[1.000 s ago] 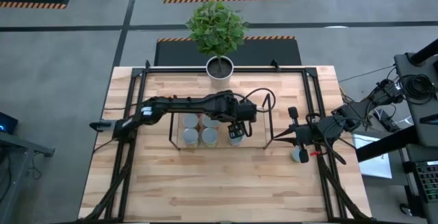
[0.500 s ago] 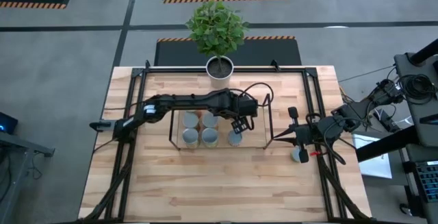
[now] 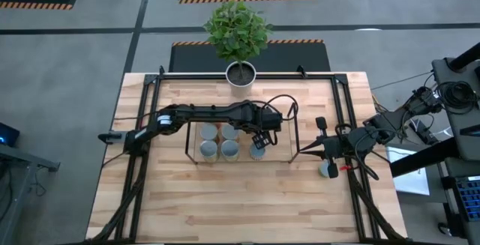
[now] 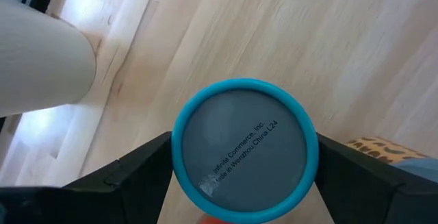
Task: Pick and place cans onto a shelf
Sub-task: Put the mixed corn on the shelf, then adjust the canned spicy black beans on the shelf
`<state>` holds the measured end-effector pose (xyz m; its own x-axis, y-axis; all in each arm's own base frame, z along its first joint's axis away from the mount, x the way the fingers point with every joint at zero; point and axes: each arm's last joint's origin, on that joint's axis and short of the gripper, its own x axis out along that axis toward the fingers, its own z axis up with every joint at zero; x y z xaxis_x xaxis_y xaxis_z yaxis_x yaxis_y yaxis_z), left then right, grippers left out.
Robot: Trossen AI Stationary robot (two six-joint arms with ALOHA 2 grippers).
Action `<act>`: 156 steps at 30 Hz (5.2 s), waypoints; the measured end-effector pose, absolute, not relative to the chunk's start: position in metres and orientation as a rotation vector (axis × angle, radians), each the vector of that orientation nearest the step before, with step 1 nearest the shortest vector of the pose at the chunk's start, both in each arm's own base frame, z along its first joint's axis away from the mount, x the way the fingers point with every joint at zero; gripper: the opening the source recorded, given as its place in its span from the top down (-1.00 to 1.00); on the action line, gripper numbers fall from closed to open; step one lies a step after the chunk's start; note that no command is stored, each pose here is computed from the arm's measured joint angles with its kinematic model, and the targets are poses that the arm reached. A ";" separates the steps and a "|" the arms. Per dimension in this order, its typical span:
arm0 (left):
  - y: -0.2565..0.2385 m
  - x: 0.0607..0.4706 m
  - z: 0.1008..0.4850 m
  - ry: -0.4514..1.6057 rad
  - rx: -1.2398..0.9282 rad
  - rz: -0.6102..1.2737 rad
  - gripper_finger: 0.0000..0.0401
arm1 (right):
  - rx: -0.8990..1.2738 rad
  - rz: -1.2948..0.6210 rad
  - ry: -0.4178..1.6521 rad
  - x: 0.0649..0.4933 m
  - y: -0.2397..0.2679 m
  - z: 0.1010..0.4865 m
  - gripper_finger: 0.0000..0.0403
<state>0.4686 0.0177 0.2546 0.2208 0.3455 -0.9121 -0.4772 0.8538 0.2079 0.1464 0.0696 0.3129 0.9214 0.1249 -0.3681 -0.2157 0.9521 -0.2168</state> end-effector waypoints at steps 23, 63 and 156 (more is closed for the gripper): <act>0.017 0.466 0.239 1.267 -0.130 0.588 -0.48 | -0.259 0.176 0.359 0.146 0.070 0.313 0.94; 0.014 0.459 0.268 1.241 0.106 0.364 0.13 | -0.263 0.177 0.358 0.146 0.070 0.313 0.94; -0.052 0.463 0.276 1.128 -0.078 0.188 1.00 | -0.272 0.179 0.359 0.146 0.070 0.313 0.94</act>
<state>0.4632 -0.0517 0.2759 0.4142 0.1102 -0.9035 -0.1894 0.9813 0.0329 0.1465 0.0696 0.3127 0.9211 0.1239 -0.3691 -0.2196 0.9481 -0.2299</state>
